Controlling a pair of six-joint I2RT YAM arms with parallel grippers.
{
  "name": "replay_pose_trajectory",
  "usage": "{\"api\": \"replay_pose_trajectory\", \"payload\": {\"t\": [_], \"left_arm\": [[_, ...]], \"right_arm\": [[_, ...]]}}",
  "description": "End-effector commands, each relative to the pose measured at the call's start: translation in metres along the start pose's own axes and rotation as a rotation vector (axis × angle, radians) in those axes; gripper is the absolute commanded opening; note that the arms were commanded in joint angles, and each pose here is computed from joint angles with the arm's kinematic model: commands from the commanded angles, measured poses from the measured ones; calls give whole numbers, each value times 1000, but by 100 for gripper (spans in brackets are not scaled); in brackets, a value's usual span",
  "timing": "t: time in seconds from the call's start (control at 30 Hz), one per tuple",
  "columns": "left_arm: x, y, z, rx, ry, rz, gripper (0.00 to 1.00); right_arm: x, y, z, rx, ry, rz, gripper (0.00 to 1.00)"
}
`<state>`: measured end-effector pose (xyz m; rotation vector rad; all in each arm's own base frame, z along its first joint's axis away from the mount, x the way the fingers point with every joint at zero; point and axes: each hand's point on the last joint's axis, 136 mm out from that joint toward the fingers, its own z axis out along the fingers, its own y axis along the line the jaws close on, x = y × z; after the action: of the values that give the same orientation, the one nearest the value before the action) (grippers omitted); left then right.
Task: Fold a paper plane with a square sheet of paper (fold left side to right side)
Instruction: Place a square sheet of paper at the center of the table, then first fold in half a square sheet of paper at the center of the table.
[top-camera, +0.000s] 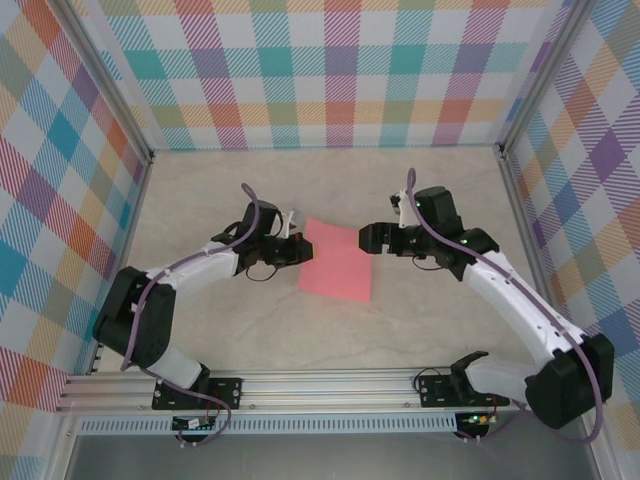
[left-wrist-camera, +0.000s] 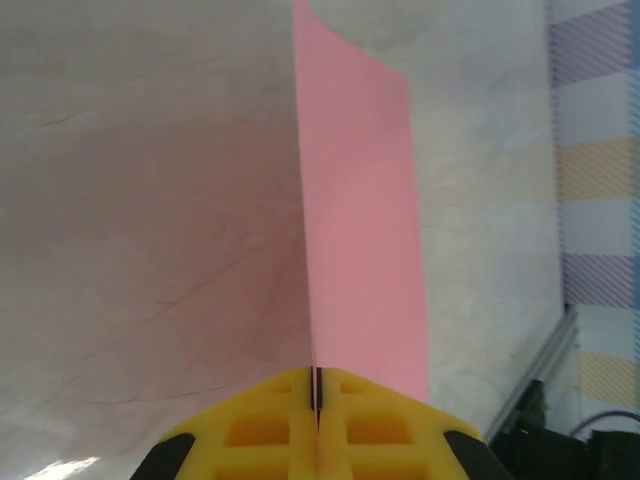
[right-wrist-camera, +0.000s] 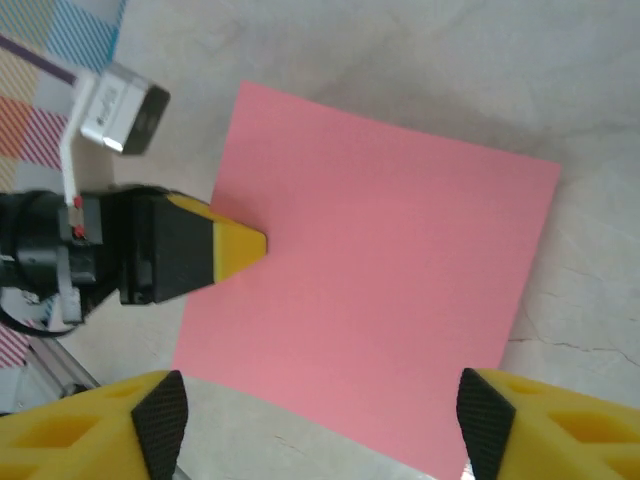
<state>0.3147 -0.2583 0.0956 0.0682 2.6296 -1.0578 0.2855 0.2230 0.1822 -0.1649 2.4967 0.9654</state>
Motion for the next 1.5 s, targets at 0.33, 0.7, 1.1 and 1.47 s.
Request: {"api": "replay_pose_trajectory", "payload": {"t": [0.33, 0.7, 1.1, 1.47], "left_arm": [[-21, 16, -5, -136, -27, 33, 6], [-24, -24, -6, 44, -10, 24, 36], [-23, -61, 22, 212, 35, 14, 65], [-19, -57, 39, 212, 60, -3, 60]], "right_arm": [[16, -40, 120, -80, 197, 210, 18], [61, -96, 147, 147, 332, 248, 18], [60, -90, 145, 56, 278, 281, 20], [4, -56, 90, -63, 94, 224, 35]]}}
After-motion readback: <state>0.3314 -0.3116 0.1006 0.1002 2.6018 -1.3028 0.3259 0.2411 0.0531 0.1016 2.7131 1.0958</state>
